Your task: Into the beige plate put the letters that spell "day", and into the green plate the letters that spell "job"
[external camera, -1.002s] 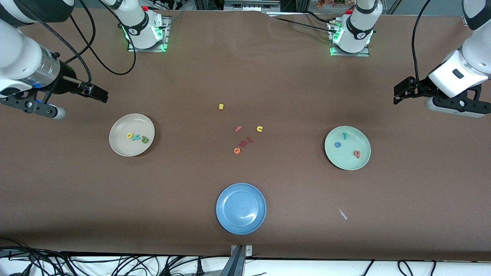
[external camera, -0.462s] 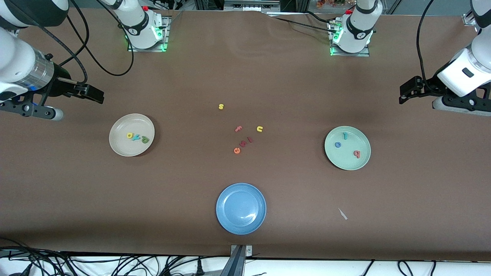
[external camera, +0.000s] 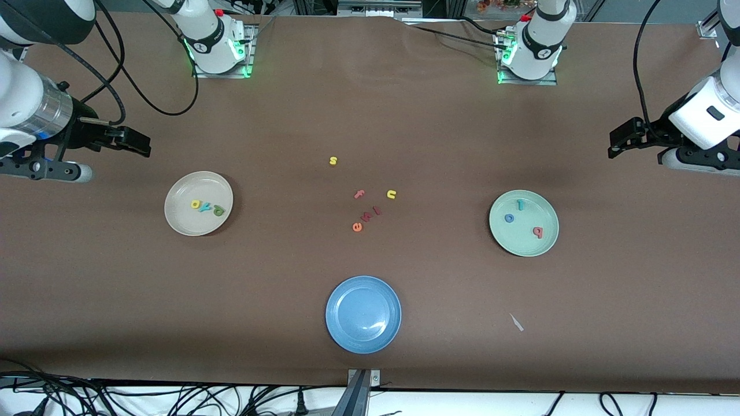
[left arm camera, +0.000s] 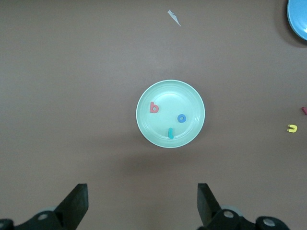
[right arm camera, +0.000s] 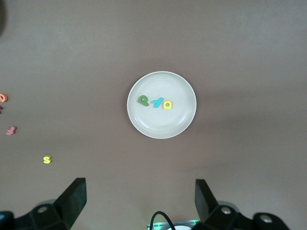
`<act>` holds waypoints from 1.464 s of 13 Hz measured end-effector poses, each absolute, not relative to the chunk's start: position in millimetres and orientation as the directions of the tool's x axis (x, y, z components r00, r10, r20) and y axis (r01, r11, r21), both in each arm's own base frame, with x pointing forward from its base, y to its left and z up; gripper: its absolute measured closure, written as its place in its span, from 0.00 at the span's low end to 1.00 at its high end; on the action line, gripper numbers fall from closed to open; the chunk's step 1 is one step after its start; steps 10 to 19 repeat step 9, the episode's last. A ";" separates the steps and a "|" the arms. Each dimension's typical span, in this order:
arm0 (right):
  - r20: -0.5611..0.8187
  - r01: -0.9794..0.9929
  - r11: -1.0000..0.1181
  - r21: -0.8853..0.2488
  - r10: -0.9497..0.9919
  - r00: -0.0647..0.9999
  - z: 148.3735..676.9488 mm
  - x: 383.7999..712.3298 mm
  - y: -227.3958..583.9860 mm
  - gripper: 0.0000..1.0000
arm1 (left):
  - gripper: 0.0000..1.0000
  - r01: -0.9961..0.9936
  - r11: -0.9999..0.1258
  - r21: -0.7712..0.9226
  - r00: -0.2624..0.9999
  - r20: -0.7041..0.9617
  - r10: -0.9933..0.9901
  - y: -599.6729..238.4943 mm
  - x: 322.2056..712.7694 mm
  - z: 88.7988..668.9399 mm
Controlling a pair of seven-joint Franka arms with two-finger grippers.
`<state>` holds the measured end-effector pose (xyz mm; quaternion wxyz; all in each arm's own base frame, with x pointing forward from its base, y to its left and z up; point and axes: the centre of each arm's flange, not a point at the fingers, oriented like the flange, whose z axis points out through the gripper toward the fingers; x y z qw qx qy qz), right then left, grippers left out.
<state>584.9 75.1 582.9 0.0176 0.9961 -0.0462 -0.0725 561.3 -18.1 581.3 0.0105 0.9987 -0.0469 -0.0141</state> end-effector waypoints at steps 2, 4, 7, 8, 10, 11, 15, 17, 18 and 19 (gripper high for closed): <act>-0.142 -0.089 -0.995 0.041 -0.094 0.985 583.0 584.9 74.8 0.00 | 0.00 -0.090 -0.996 0.022 0.996 -0.027 -0.091 -16.3 561.4 581.2; -0.142 -0.078 -0.996 0.040 -0.083 0.986 583.0 585.1 73.8 0.00 | 0.00 -0.089 -0.996 0.022 0.996 -0.027 -0.089 -15.5 561.4 581.3; -0.142 -0.070 -0.997 0.039 -0.075 0.987 583.1 586.1 66.7 0.00 | 0.00 -0.089 -0.996 0.022 0.996 -0.026 -0.089 -15.5 561.5 581.9; -0.142 -0.070 -0.997 0.038 -0.075 0.987 583.1 586.1 66.3 0.00 | 0.00 -0.089 -0.996 0.022 0.996 -0.025 -0.089 -15.5 561.6 582.0; -0.142 -0.070 -0.997 0.038 -0.075 0.987 583.1 586.2 66.3 0.00 | 0.00 -0.089 -0.996 0.022 0.996 -0.025 -0.089 -15.5 561.6 582.2; -0.142 -0.070 -0.997 0.038 -0.075 0.987 583.1 586.2 66.3 0.00 | 0.00 -0.089 -0.996 0.022 0.996 -0.025 -0.089 -15.5 561.6 582.2; -0.142 -0.070 -0.997 0.038 -0.075 0.987 583.1 586.2 66.3 0.00 | 0.00 -0.089 -0.996 0.022 0.996 -0.025 -0.089 -15.5 561.6 582.2; -0.142 -0.070 -0.997 0.038 -0.075 0.987 583.1 586.2 66.3 0.00 | 0.00 -0.089 -0.996 0.022 0.996 -0.025 -0.089 -15.5 561.6 582.2; -0.142 -0.070 -0.997 0.038 -0.075 0.987 583.1 586.2 66.3 0.00 | 0.00 -0.089 -0.996 0.022 0.996 -0.025 -0.089 -15.5 561.6 582.2; -0.142 -0.070 -0.997 0.038 -0.075 0.987 583.1 586.2 66.3 0.00 | 0.00 -0.089 -0.996 0.022 0.996 -0.025 -0.089 -15.5 561.6 582.2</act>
